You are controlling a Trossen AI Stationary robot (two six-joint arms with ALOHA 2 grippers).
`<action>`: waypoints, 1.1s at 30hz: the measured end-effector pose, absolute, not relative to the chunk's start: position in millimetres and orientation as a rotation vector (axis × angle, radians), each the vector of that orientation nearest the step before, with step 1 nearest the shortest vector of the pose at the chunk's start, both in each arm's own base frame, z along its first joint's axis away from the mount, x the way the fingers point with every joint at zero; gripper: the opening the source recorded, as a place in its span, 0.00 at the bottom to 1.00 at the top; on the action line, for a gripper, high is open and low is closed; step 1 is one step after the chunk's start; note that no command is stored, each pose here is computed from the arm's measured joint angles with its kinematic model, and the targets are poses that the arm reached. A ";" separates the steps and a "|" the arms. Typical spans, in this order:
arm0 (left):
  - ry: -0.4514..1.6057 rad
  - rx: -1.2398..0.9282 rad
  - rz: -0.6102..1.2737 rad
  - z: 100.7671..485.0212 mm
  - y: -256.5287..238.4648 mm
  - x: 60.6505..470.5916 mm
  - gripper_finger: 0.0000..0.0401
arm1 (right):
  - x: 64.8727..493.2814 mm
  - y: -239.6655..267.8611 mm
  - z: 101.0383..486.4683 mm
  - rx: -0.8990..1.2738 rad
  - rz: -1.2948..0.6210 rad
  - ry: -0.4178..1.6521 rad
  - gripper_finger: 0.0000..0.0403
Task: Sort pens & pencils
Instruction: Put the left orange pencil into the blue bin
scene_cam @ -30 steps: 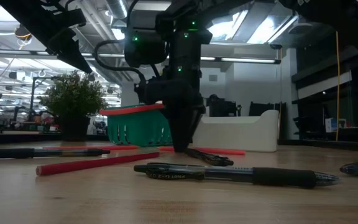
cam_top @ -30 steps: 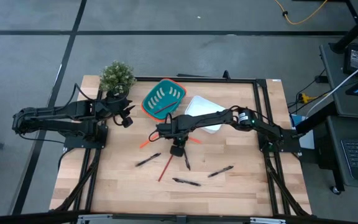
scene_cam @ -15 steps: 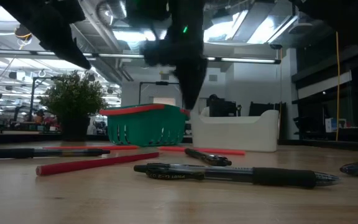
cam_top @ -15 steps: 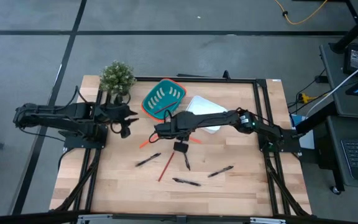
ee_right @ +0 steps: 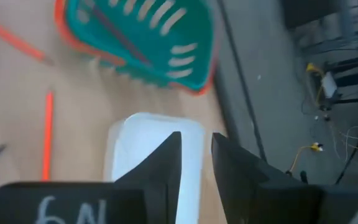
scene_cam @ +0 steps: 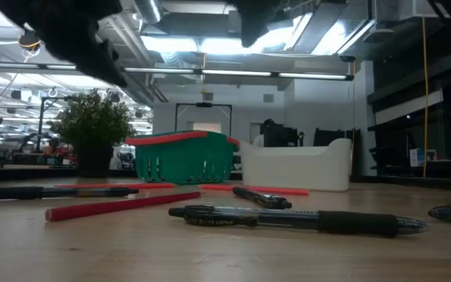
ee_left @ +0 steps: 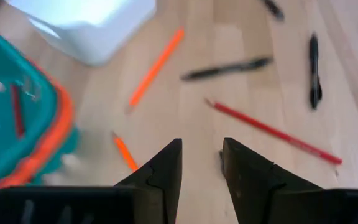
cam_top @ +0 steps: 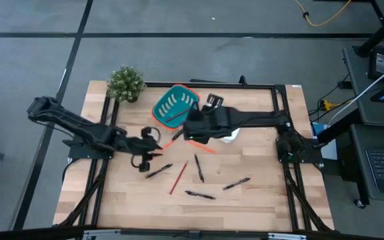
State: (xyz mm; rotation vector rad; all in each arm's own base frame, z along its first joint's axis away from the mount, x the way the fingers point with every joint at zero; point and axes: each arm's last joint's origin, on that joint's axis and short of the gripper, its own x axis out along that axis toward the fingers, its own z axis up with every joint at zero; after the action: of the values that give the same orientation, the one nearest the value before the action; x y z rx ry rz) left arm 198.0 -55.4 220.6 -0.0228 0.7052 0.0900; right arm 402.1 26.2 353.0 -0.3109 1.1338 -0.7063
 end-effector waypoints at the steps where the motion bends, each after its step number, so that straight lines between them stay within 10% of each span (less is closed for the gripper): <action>1: 0.729 -0.024 0.090 216.6 -59.4 202.3 0.27 | 397.6 25.3 360.7 -0.311 -0.725 1.104 0.22; 33: 1.164 -0.412 0.379 173.5 -15.7 249.8 0.27 | 373.8 22.7 409.7 -0.300 -0.681 0.919 0.22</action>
State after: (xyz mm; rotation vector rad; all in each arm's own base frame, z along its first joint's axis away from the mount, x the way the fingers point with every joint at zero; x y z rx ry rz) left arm 249.8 -15.7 173.5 -0.4122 1.1636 0.3792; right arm 373.8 22.7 409.7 -0.3001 0.9186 -0.6814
